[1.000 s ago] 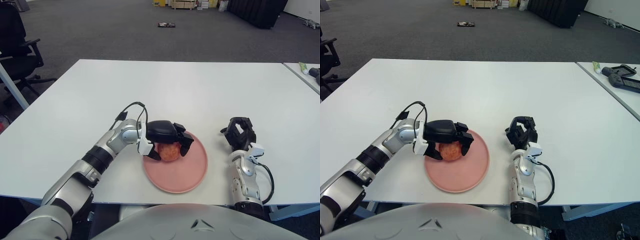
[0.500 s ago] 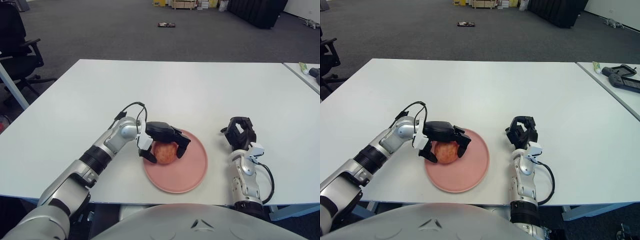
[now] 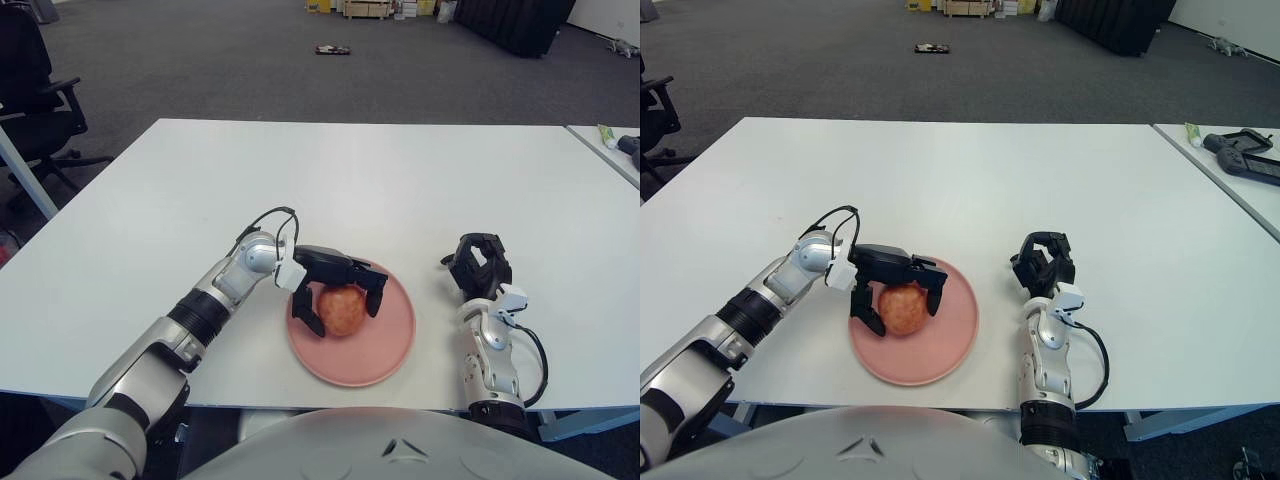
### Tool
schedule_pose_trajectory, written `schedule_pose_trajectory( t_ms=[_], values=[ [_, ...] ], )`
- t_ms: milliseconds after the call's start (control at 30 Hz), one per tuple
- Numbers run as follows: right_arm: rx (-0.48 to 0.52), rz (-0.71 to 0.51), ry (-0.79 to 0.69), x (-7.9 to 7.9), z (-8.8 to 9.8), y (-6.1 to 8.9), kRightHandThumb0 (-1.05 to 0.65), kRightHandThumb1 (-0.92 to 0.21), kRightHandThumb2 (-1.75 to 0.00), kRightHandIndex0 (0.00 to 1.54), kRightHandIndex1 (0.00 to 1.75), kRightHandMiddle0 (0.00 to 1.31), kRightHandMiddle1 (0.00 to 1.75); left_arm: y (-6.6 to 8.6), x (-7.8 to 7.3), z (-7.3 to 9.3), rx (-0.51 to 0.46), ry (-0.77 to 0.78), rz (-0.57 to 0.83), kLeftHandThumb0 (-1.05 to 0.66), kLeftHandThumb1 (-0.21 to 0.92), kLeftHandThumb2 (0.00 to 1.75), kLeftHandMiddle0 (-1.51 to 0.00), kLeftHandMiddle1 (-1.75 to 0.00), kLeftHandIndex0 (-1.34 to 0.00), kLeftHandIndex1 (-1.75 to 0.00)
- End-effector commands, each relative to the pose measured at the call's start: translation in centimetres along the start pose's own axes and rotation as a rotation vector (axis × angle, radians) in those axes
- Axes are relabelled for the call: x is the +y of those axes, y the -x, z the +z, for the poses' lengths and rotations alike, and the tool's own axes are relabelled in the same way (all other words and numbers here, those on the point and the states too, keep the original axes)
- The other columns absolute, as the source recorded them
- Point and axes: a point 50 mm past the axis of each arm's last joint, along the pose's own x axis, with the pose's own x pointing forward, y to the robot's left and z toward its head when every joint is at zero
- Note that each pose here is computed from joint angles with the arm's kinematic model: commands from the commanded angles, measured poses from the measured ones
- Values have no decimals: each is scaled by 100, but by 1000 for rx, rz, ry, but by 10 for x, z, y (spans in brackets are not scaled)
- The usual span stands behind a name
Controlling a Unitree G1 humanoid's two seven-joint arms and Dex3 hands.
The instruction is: Put the apple into the plate.
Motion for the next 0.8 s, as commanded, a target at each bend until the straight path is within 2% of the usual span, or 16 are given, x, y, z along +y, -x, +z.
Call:
schedule_pose_trajectory(
  t_ms=[0,167,300,400,567,767],
  values=[
    [17,-13,-7,3,-3,-1,-38,-68,-86,56,175,34,175,3,6,-1,-10,4,35,-77,92,93,-18,-111,-1,-106],
    [25,-23,-11,3,-3,-1,-38,-68,-86,54,175,34,175,2,6,-1,-43,10,46,-88,92,102,-5,-82,0,-80],
    [33,-28,-37,4,-3,-1,-38,-68,-85,54,175,34,175,1,8,0,-65,21,48,-90,92,107,-1,-61,0,-62],
    [33,-27,-38,4,-3,-1,-38,-68,-85,55,175,34,175,1,9,1,-87,27,64,-92,92,112,0,-33,0,-40],
    [29,-22,-24,4,-2,-1,-38,-68,-85,58,175,34,175,1,10,0,-110,21,99,-95,92,115,0,-13,0,-21],
    [21,-34,-10,4,-2,-1,-38,-69,-85,60,175,34,175,10,18,-5,-116,42,199,-98,92,115,0,-2,0,-6]
  ],
)
